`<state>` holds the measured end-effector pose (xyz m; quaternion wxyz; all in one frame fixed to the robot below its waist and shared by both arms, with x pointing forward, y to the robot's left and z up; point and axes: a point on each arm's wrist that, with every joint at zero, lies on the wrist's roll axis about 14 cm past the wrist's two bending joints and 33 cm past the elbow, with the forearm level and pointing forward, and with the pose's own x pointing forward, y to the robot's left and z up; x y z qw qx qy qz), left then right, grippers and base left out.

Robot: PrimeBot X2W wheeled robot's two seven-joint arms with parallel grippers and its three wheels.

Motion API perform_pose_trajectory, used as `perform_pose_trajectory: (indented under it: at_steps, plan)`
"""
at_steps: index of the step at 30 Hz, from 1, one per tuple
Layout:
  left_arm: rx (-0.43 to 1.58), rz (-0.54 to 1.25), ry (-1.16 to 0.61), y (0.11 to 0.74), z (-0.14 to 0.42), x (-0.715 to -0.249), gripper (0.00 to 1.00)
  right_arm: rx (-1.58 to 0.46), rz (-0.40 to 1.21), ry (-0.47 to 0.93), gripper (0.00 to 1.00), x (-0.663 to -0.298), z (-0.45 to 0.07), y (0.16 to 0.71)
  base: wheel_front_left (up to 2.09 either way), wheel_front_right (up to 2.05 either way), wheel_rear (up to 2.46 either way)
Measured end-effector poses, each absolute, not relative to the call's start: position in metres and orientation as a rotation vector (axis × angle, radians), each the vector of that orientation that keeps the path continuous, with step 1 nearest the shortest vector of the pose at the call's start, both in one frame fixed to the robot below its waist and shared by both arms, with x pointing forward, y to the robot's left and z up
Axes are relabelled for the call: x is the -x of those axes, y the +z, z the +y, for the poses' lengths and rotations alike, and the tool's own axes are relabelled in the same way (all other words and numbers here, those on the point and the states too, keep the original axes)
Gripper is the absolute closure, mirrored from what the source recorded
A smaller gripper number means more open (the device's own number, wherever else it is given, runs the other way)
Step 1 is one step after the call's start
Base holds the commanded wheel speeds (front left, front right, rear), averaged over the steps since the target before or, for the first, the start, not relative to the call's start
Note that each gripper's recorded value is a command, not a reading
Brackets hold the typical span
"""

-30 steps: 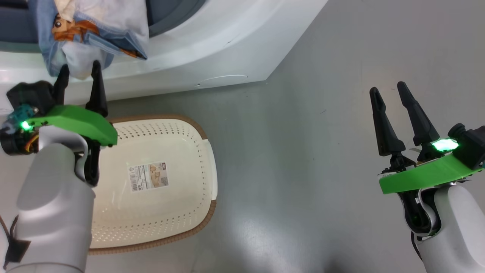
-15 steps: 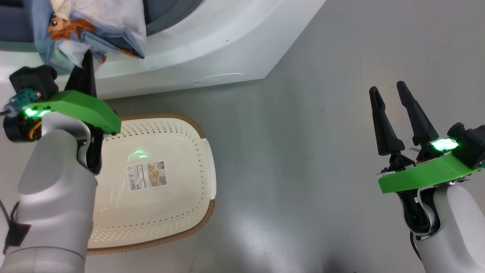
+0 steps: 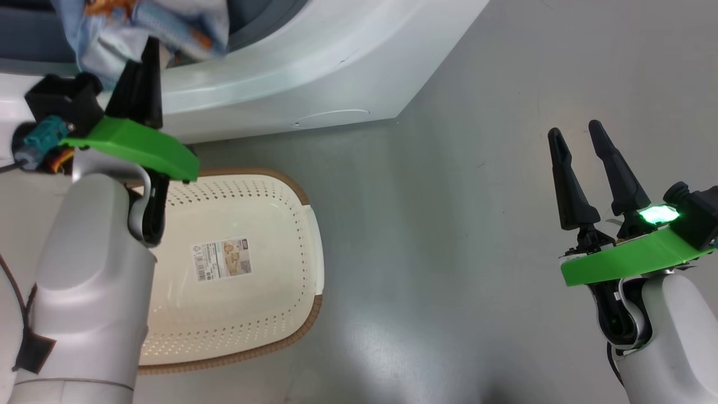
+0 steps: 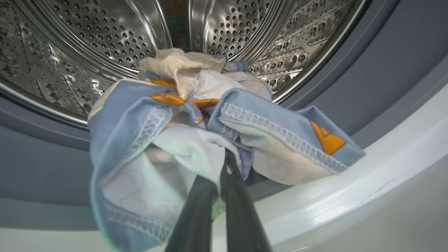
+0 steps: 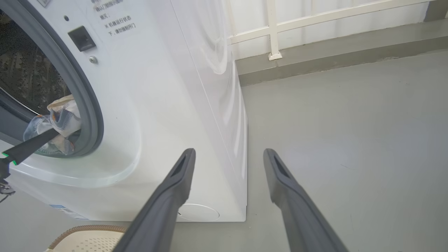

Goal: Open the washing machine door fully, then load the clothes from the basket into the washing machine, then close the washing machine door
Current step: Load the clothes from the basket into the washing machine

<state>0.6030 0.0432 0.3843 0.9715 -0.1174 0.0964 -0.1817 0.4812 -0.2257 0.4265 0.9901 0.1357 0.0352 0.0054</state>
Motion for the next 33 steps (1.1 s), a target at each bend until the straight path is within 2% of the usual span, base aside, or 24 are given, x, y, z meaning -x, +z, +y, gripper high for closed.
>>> perform_pose_trajectory:
  at_steps: [3,8,28,29,30,33]
  plan:
    - [0.241,0.141,-0.381,0.400,0.040,-0.608,1.00,-0.274,0.074,0.011,0.00,-0.481,-0.225,0.425,0.00,0.00,0.00]
    - [0.210,0.173,-0.405,0.405,0.033,-0.621,1.00,-0.279,0.084,0.007,0.00,-0.480,-0.224,0.421,0.00,0.00,0.00]
    - [0.166,0.228,-0.374,0.415,0.008,-0.736,1.00,-0.247,0.133,-0.140,0.00,-0.461,-0.264,0.403,0.00,0.00,0.00]
    - [0.168,0.238,-0.371,0.413,0.006,-0.738,0.69,-0.246,0.135,-0.146,0.00,-0.460,-0.265,0.402,0.00,0.00,0.00]
    - [0.169,0.263,-0.372,0.408,0.003,-0.738,0.00,-0.245,0.137,-0.152,0.00,-0.459,-0.266,0.401,0.00,0.00,0.00]
    - [0.145,0.352,-0.374,0.387,0.000,-0.733,0.00,-0.245,0.138,-0.161,0.00,-0.457,-0.268,0.402,0.00,0.00,0.00]
